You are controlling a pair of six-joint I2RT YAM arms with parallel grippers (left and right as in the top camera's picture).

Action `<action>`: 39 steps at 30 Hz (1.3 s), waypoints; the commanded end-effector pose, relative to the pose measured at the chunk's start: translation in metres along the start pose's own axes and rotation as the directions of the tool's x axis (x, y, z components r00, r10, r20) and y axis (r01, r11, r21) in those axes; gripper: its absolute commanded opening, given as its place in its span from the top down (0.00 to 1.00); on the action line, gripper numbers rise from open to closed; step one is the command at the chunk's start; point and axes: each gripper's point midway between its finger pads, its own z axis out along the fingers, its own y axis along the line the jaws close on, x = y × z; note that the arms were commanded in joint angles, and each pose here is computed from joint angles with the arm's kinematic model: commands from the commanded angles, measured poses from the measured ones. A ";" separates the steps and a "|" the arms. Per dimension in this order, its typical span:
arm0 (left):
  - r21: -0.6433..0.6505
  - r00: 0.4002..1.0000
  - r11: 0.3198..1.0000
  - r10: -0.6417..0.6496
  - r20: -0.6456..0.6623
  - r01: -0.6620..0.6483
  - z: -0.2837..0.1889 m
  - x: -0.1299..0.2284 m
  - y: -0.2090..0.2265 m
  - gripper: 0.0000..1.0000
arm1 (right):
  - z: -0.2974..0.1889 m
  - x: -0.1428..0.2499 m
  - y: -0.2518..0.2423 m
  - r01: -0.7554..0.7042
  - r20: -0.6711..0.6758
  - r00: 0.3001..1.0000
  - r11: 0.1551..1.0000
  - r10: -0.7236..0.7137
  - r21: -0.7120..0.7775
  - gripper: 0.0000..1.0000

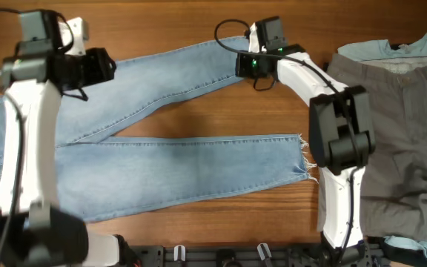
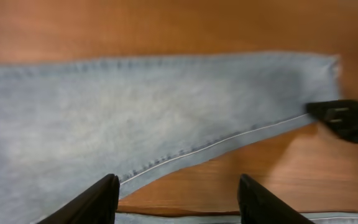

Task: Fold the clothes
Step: 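Release the jeans and move the right gripper to the leg hems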

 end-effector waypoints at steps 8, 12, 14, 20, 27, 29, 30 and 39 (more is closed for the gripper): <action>-0.014 0.998 1.000 0.014 0.057 -0.014 -0.049 0.006 -0.008 0.33 | -0.033 0.036 -0.155 -0.240 0.001 0.959 0.810 0.284 0.535 0.96; -0.036 0.999 0.999 0.012 0.050 -0.010 -0.049 0.008 -0.004 0.31 | -0.031 0.023 -0.124 -0.063 -0.128 0.987 0.964 0.099 0.257 0.80; -0.144 0.999 0.990 -0.004 0.033 0.008 -0.052 0.014 0.017 0.27 | -0.047 0.013 -0.112 -0.047 -0.114 0.991 0.974 0.074 0.221 0.70; -0.315 0.921 0.872 -0.388 0.021 0.374 -0.080 0.050 0.100 0.27 | -0.150 -0.028 -0.040 0.037 0.018 0.999 0.995 -0.039 0.088 0.49; -0.431 0.638 0.526 -0.751 0.169 0.733 -0.125 0.110 0.206 0.31 | -0.275 -0.016 0.014 0.072 0.119 0.990 0.995 -0.081 0.076 0.41; -0.465 0.553 0.411 -0.803 0.222 0.784 -0.131 0.137 0.238 0.40 | -0.296 0.001 0.020 0.056 0.098 0.993 0.995 -0.063 0.077 0.39; -0.479 0.485 0.323 -0.834 0.264 0.816 -0.134 0.154 0.254 0.43 | -0.302 0.011 0.020 0.028 0.072 0.997 0.997 -0.033 0.079 0.38; -0.404 0.359 0.219 -0.879 0.315 0.888 -0.091 0.232 0.320 0.29 | -0.270 0.091 -0.007 -0.068 -0.206 0.974 0.989 0.095 0.133 0.38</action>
